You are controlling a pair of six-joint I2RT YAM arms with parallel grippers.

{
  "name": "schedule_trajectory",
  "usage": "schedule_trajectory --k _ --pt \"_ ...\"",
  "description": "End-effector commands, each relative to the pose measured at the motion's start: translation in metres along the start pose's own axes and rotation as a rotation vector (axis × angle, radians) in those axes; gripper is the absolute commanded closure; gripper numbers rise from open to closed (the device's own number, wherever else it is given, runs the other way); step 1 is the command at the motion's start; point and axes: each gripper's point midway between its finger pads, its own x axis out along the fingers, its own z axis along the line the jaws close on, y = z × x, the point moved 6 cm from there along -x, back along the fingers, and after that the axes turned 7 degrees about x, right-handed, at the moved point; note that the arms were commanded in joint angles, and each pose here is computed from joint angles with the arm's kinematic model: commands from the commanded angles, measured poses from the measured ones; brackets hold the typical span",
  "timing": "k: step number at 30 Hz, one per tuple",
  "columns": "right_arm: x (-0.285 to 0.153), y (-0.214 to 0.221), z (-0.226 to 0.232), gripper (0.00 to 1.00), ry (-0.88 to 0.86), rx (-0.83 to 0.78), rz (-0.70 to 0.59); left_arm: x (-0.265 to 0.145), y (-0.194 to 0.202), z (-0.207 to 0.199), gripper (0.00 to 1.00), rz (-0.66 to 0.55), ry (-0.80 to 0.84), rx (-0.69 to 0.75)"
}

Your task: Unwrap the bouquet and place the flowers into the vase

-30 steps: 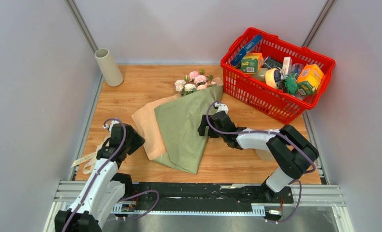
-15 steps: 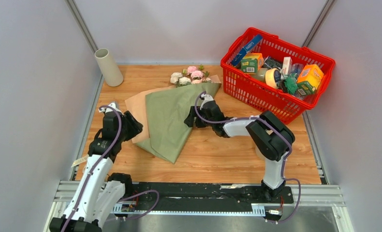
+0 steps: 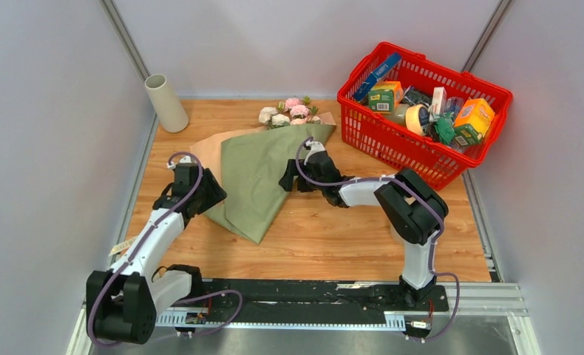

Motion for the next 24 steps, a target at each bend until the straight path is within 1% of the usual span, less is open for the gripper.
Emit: schedule_trajectory --k 1,3,6,9,11,15,16,18,21,24 --pt "-0.011 0.004 -0.024 0.14 0.144 0.064 -0.021 0.014 -0.025 -0.012 0.35 -0.097 0.035 0.006" --pt "-0.011 -0.001 -0.026 0.13 0.166 0.088 -0.048 0.028 -0.023 -0.012 0.35 -0.064 0.034 0.018" --pt "-0.007 -0.005 -0.027 0.12 0.167 0.114 -0.068 0.040 -0.014 -0.017 0.35 -0.019 0.090 0.029" --pt "0.001 -0.011 -0.027 0.11 0.166 0.148 -0.079 0.050 -0.006 -0.014 0.35 0.029 0.076 0.039" --pt "0.007 -0.013 -0.030 0.11 0.176 0.160 -0.088 0.052 -0.005 -0.014 0.36 0.031 0.081 0.039" --pt "0.021 -0.023 -0.020 0.11 0.087 0.128 -0.104 0.050 -0.001 -0.017 0.45 0.013 0.139 0.026" --pt "0.023 -0.027 -0.018 0.12 0.078 0.119 -0.116 0.049 0.000 -0.017 0.48 0.008 0.141 0.019" --pt "0.028 -0.027 -0.014 0.12 0.047 0.101 -0.096 0.050 0.004 -0.016 0.53 0.013 0.145 0.011" --pt "0.033 -0.031 -0.010 0.12 0.025 0.084 -0.091 0.051 0.010 -0.013 0.54 0.032 0.143 0.012" --pt "0.038 -0.036 -0.008 0.12 0.005 0.059 -0.088 0.051 0.011 -0.013 0.53 0.022 0.152 0.013"
